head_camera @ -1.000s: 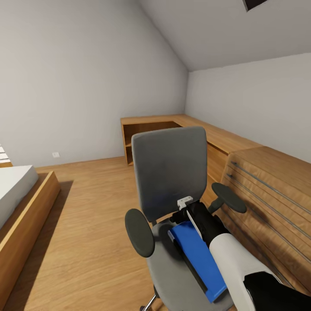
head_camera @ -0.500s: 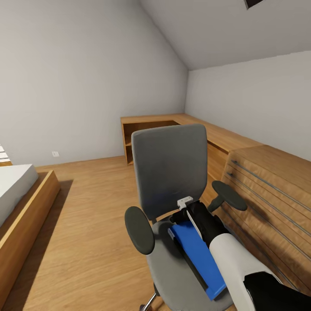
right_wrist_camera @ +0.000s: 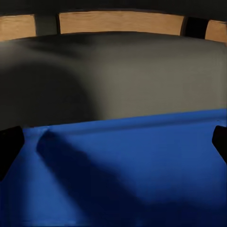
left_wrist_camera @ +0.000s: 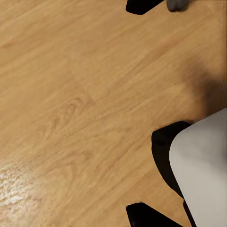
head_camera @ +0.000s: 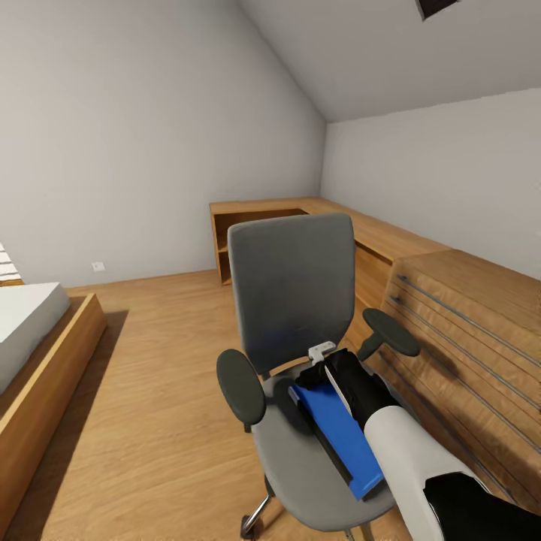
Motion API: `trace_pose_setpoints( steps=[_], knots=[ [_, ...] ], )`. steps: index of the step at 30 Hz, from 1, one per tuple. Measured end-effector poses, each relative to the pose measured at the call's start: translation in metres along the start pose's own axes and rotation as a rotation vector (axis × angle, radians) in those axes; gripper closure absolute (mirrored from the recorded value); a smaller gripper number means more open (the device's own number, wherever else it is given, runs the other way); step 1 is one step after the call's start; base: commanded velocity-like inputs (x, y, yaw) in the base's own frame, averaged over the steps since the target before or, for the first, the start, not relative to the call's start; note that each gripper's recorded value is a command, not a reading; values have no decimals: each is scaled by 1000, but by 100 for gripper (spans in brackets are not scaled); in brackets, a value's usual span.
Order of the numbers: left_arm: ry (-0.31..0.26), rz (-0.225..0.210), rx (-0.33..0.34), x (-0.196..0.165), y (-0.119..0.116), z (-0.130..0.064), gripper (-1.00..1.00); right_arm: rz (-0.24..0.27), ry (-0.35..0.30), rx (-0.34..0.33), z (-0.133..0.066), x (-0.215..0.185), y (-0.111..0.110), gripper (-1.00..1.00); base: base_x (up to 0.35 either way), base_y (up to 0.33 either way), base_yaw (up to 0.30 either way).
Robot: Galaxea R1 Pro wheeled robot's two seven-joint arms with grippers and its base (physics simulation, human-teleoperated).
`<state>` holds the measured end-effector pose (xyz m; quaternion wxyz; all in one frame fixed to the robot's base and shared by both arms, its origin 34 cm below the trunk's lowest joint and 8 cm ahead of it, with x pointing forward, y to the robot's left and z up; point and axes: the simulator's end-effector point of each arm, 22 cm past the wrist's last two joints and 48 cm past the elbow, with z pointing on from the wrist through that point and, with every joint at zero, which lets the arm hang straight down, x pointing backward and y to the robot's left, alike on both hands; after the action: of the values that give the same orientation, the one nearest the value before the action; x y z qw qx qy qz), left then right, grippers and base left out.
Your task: In the bedroom, organize the workspace by keeping the computer under the desk, ensuring the monitor is on the desk, placing the keyboard on the desk next to the monitor, placing the mouse on the desk next to the keyboard, moving the folder from the swivel chair onto the desk next to the mouse, stacking the notebook on top of the folder with the pen on top of the notebook, and positioning the swivel chair next to the desk.
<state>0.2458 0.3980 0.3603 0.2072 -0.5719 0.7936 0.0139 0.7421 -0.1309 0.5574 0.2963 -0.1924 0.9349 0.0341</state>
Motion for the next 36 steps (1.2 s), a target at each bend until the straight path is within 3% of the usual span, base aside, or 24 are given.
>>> trace_pose_setpoints(
  steps=[22, 36],
  knots=[
    [9, 0, -15, 4, 7, 2, -100, 0, 1, 0, 0, 1, 0, -100, -15, -2, 0],
    [9, 0, -15, 4, 8, 2, -100, -2, -15, -1, 0, -1, 1, -100, 146, 0, 0]
  ],
)
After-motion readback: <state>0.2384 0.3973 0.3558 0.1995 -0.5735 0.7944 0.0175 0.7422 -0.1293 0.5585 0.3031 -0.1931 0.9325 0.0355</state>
